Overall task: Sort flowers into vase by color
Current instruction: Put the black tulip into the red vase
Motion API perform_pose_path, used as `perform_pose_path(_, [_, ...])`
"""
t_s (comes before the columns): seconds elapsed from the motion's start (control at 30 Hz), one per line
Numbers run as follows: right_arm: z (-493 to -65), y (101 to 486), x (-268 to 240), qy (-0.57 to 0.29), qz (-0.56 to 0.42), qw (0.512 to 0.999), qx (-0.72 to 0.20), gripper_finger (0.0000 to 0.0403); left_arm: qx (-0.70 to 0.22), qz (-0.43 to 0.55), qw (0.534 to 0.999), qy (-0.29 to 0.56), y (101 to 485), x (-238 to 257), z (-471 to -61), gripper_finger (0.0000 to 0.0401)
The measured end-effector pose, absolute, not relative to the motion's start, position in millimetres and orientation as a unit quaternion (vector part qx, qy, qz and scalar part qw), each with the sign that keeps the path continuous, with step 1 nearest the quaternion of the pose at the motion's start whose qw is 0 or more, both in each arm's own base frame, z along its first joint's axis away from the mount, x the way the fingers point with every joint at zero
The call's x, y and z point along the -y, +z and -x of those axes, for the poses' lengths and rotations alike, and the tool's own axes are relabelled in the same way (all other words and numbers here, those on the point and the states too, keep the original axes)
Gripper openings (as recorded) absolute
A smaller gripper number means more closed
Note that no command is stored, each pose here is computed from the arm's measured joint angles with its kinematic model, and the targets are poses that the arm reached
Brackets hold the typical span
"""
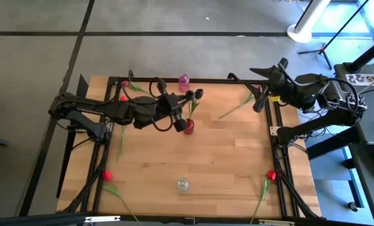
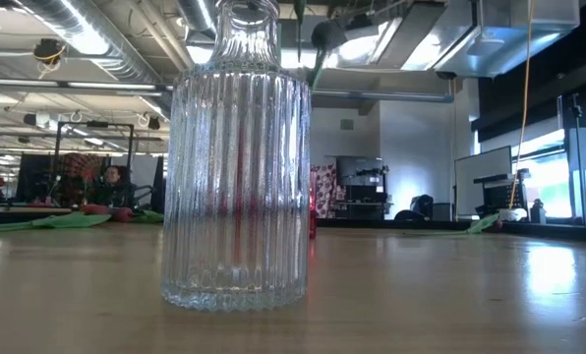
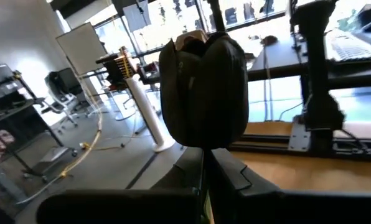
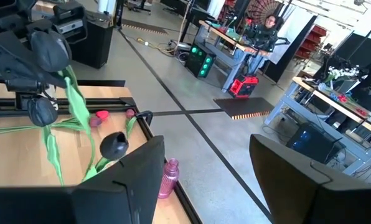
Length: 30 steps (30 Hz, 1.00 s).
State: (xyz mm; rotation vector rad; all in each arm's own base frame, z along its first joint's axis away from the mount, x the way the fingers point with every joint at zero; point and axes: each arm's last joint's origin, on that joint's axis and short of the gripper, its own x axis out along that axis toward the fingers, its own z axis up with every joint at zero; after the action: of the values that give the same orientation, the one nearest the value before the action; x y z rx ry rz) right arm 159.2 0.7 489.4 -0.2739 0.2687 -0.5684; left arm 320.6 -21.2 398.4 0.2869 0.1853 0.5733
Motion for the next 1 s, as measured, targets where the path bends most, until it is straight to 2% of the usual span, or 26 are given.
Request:
perform_pose_path(0.23, [-159, 489, -1, -0.279, 0.134, 0.942, -0.132, 0.0237, -0.082, -0.136, 0.946, 0.282, 404, 22, -319, 0.0004])
perform_pose_path(0.8, [-159, 489, -1, -0.279, 0.133, 0.942, -0.131, 0.0237, -0.127, -0.083, 0.952, 0.265, 382, 28, -325, 0.0005])
perform_pose_path(1.0, [-158, 488, 0, -0.303, 0.051, 0.945, -0.114, 0.0237, -0.151, -0.041, 0.955, 0.251, 373, 22, -327, 0.0028])
